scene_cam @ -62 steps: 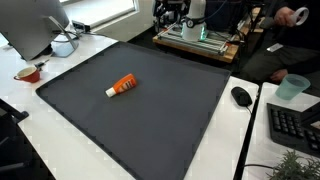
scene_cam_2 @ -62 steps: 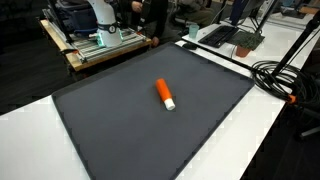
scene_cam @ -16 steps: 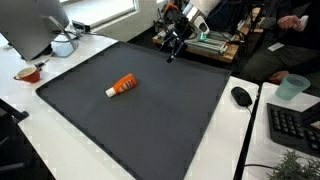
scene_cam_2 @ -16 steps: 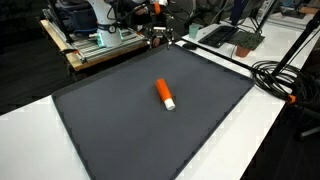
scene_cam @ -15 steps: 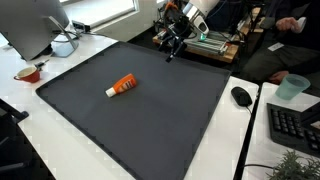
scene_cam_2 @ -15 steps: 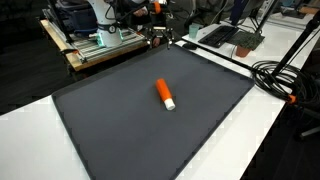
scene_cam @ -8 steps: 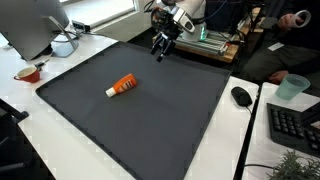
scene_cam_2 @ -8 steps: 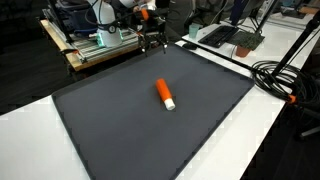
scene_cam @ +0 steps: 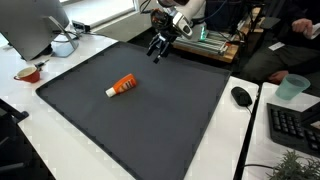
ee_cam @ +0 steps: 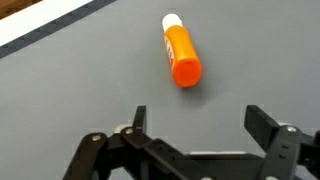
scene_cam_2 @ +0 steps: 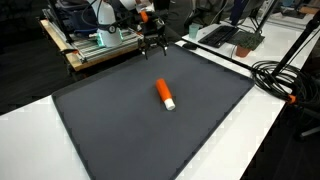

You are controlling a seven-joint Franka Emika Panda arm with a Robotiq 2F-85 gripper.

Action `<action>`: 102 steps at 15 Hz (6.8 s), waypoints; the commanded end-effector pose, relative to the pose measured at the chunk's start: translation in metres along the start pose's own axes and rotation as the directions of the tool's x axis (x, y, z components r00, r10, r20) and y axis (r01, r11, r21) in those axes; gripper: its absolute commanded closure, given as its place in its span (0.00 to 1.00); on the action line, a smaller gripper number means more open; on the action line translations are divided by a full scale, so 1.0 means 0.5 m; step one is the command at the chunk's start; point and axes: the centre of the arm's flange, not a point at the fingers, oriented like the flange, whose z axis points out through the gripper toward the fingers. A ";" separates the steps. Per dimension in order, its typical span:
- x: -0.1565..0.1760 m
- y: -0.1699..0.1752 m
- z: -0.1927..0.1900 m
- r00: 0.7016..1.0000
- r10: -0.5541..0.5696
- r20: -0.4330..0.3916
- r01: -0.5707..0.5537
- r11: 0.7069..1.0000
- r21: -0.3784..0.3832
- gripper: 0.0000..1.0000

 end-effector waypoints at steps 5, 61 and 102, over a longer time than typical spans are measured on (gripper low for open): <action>0.064 -0.045 0.135 0.986 -0.007 0.164 0.024 0.995 -0.099 0.00; 0.079 -0.008 0.272 0.969 -0.078 0.235 0.076 0.997 0.016 0.00; 0.004 -0.027 0.227 0.947 -0.097 0.306 0.122 0.991 -0.062 0.79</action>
